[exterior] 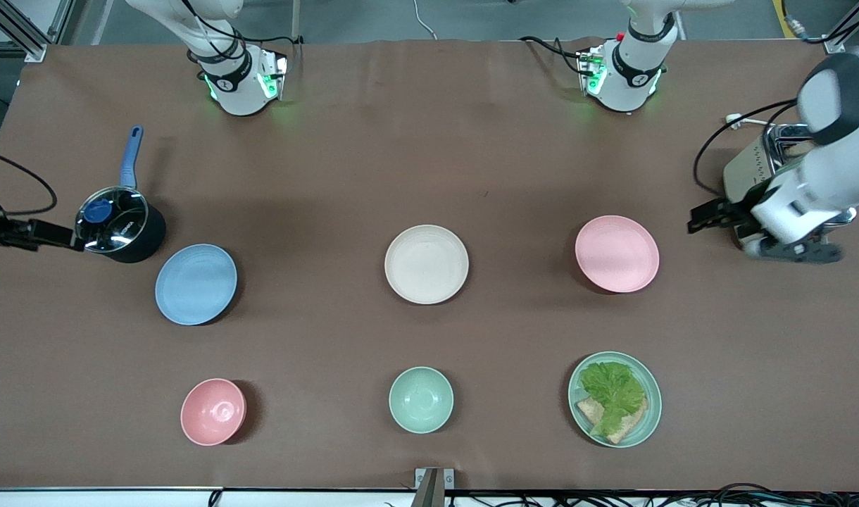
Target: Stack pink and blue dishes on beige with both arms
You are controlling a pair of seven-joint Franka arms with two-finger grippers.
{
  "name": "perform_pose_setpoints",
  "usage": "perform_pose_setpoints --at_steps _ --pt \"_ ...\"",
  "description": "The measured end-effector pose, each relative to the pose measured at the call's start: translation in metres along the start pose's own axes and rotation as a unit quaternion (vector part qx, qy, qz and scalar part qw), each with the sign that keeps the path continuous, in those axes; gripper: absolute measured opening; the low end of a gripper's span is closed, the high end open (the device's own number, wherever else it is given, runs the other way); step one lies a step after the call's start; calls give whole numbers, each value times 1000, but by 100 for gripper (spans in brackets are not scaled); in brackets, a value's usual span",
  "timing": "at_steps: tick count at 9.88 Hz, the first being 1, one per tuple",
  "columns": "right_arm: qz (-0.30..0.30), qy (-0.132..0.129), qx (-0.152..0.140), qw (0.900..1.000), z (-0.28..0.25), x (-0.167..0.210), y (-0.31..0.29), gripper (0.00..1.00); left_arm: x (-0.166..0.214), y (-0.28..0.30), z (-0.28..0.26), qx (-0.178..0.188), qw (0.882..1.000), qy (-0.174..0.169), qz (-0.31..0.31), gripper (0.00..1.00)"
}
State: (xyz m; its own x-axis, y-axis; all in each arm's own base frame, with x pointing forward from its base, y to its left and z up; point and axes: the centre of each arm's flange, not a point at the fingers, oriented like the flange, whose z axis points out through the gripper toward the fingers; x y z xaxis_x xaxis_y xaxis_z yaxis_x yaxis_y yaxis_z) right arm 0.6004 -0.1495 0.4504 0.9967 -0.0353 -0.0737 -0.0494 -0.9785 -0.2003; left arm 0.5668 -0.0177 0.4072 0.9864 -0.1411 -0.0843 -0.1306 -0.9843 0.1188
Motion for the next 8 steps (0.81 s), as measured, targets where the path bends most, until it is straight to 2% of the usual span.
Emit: perform_pose_setpoints --at_steps 2,4,7,8 --pt "-17 14 30 999 71 4 27 100 5 -15 69 -10 999 -4 32 100" --pt "-40 15 79 996 145 -1 54 100 -1 -34 122 -44 998 -26 45 100" --pt "-61 15 128 990 205 -13 92 100 -3 -61 181 -78 994 -42 59 99" --pt "-59 16 140 988 219 -15 97 100 -5 -70 195 -87 993 -45 59 94"
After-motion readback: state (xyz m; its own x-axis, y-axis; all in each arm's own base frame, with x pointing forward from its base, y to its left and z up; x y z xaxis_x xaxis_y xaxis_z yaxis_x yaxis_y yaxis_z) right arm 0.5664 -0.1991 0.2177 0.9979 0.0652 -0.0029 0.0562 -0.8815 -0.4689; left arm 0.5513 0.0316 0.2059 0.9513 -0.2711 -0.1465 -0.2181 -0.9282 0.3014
